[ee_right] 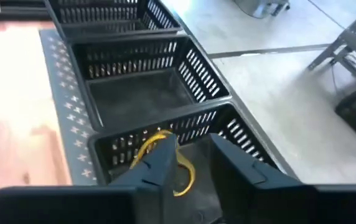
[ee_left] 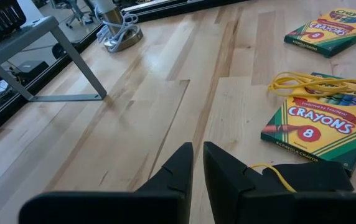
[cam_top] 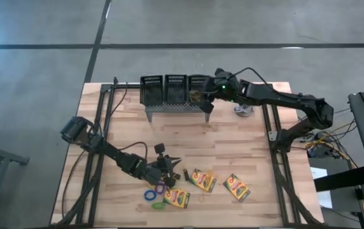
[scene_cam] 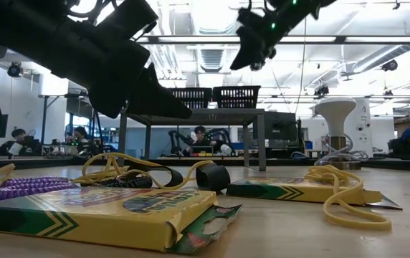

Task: Pick & Place Office Desk Supplies
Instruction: Put the crayon box into the middle black basket on the shelf

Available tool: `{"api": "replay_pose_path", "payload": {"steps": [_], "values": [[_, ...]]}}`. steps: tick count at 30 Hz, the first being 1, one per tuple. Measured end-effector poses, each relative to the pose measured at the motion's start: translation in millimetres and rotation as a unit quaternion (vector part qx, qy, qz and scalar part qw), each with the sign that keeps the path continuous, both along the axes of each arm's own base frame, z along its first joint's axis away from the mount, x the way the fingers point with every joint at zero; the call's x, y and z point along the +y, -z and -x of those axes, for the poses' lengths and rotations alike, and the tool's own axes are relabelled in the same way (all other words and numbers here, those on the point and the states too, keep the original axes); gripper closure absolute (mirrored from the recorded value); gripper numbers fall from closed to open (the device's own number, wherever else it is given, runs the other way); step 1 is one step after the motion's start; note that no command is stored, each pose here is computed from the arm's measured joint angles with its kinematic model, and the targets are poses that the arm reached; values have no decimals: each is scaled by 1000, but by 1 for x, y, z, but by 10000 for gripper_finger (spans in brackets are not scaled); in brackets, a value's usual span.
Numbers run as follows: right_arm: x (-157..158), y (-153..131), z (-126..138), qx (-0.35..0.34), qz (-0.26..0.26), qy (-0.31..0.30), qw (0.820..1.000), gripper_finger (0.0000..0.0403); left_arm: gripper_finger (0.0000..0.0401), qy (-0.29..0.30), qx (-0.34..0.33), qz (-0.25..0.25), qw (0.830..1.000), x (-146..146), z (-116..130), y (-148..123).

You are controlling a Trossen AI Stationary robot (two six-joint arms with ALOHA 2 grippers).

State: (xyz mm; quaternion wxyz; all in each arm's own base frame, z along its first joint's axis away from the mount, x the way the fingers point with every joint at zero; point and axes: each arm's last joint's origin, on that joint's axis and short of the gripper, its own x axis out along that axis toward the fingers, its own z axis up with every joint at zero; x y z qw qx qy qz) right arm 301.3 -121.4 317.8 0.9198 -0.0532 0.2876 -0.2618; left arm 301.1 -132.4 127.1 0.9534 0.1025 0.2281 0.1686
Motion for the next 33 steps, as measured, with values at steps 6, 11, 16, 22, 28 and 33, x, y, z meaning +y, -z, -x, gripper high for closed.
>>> {"api": "replay_pose_path", "payload": {"steps": [6,11,16,22,28,33], "values": [[31,-28,10,-3,-7,-39,999,253,359,0,0,0,1000,0,0,0],[86,-18,19,2,-21,-122,992,244,359,0,0,0,1000,0,0,0],[146,19,34,37,-63,-204,976,251,359,-8,-11,37,999,0,0,0],[198,82,57,118,-133,-245,953,247,359,51,2,142,989,18,-19,-2],[231,133,68,181,-167,-322,914,190,360,104,23,208,972,32,-43,0],[259,153,65,183,-87,-375,904,155,360,185,51,221,956,21,-60,7]]}}
